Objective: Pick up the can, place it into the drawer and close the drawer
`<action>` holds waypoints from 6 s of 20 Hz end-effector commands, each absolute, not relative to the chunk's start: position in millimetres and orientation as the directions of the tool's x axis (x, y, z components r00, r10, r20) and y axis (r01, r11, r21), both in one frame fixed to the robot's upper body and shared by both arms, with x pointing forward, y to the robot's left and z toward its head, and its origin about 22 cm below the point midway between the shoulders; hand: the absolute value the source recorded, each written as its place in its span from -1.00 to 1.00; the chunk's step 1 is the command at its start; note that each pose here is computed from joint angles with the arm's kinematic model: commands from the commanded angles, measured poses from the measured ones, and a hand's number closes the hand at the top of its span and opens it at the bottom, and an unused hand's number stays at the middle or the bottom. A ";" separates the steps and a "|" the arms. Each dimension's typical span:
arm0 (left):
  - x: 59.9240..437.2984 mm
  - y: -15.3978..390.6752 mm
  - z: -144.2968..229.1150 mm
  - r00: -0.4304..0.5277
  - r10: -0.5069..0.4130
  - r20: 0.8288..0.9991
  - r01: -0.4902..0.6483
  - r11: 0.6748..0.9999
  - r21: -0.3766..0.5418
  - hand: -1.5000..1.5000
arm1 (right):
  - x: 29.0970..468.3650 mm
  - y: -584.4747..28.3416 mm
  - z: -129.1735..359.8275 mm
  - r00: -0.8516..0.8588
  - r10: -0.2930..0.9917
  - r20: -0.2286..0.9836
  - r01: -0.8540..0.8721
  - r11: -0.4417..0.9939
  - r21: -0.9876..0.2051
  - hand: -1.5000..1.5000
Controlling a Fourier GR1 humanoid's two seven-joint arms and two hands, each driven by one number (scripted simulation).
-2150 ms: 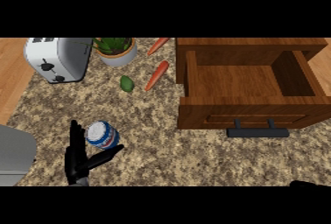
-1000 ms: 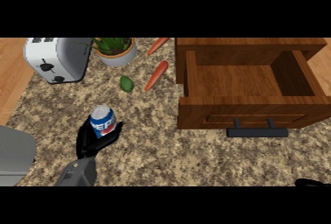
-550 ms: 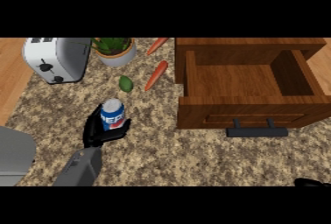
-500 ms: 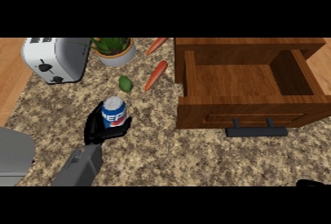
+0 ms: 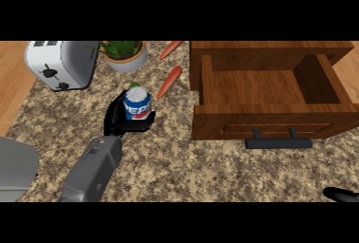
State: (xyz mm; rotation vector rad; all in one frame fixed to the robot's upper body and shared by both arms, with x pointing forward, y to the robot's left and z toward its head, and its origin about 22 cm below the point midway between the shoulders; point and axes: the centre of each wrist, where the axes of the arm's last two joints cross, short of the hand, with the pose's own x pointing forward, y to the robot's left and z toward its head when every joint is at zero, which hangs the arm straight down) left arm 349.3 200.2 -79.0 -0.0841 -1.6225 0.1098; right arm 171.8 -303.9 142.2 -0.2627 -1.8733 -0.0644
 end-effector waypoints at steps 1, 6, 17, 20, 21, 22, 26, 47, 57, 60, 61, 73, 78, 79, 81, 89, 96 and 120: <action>359.1 188.2 -59.7 -0.068 0.098 0.993 0.039 0.995 -0.095 1.00 | 168.4 -305.6 146.1 -0.293 0.169 0.941 0.232 0.967 -0.101 -1.00; 388.3 167.1 2.4 -0.120 0.068 0.990 0.109 0.993 -0.055 1.00 | 162.6 -303.9 153.9 -0.284 0.175 0.943 0.231 0.967 -0.110 -1.00; 399.8 91.5 127.5 -0.137 0.082 0.987 0.169 0.984 -0.059 1.00 | 158.6 -308.5 146.2 -0.279 0.167 0.946 0.223 0.969 -0.105 -1.00; 408.1 74.4 145.1 -0.179 0.059 0.982 0.165 0.986 -0.029 1.00 | 151.6 -305.0 152.1 -0.288 0.175 0.942 0.221 0.969 -0.112 -1.00; 404.7 66.4 166.5 -0.159 0.042 0.986 0.173 0.985 -0.014 1.00 | 173.5 -291.6 152.2 -0.291 0.172 0.941 0.226 0.968 -0.107 -1.00; 410.9 71.9 162.6 -0.153 0.041 0.987 0.169 0.985 -0.014 1.00 | 172.2 -307.0 153.5 -0.286 0.162 0.945 0.238 0.967 -0.094 -1.00; 410.9 41.8 200.1 -0.148 0.027 0.989 0.201 0.980 0.003 1.00 | 180.6 -294.3 150.9 -0.289 0.178 0.941 0.236 0.966 -0.110 -1.00; 432.8 -11.5 237.5 -0.119 -0.120 0.986 0.128 0.982 0.135 1.00 | 184.5 -297.4 161.0 -0.330 0.156 0.931 0.180 0.978 -0.100 -1.00; 432.7 -16.6 233.6 -0.115 -0.142 0.983 -0.023 0.990 0.140 -1.00 | 190.4 -280.3 177.4 -0.329 0.165 0.930 0.147 0.981 -0.123 -1.00; 432.8 -23.1 254.2 -0.142 -0.150 0.978 -0.050 0.988 0.144 -1.00 | 191.0 -290.2 181.1 -0.340 0.177 0.924 0.148 0.980 -0.134 -1.00; 433.5 -21.1 248.9 -0.153 -0.147 0.977 -0.033 0.989 0.144 -1.00 | 197.1 -291.3 177.9 -0.346 0.224 0.911 0.170 0.970 -0.174 -1.00; 433.7 -22.8 256.7 -0.120 -0.059 0.991 -0.064 0.997 0.052 -1.00 | 208.0 -274.5 188.3 -0.436 0.523 0.732 0.172 0.847 -0.502 -1.00; 432.2 -24.3 262.4 -0.132 -0.002 0.991 -0.020 1.000 -0.001 -1.00 | 240.0 -263.4 178.6 -0.409 0.662 0.628 0.209 0.738 -0.641 -1.00; 434.9 -20.1 251.9 -0.161 -0.030 0.987 -0.037 0.999 0.024 -1.00 | 247.1 -254.0 179.6 -0.419 0.679 0.602 0.217 0.719 -0.660 -1.00; 438.6 -15.2 247.0 -0.146 -0.021 0.989 -0.021 1.000 0.019 -1.00 | 254.2 -256.7 170.9 -0.412 0.716 0.563 0.224 0.679 -0.699 -1.00; 439.8 -13.1 267.4 -0.167 -0.056 0.984 -0.022 0.998 0.053 -1.00 | 302.7 -228.9 123.1 -0.357 0.837 0.415 0.201 0.503 -0.841 -1.00; 447.3 4.5 258.6 -0.149 -0.041 0.988 -0.023 0.999 0.038 -1.00 | 340.1 -200.3 94.7 -0.335 0.896 0.290 0.225 0.375 -0.899 -1.00; 452.7 77.6 251.0 -0.131 -0.050 0.990 -0.050 0.998 0.044 -1.00 | 452.6 -189.1 98.4 -0.172 0.964 0.200 0.486 0.260 -0.835 -1.00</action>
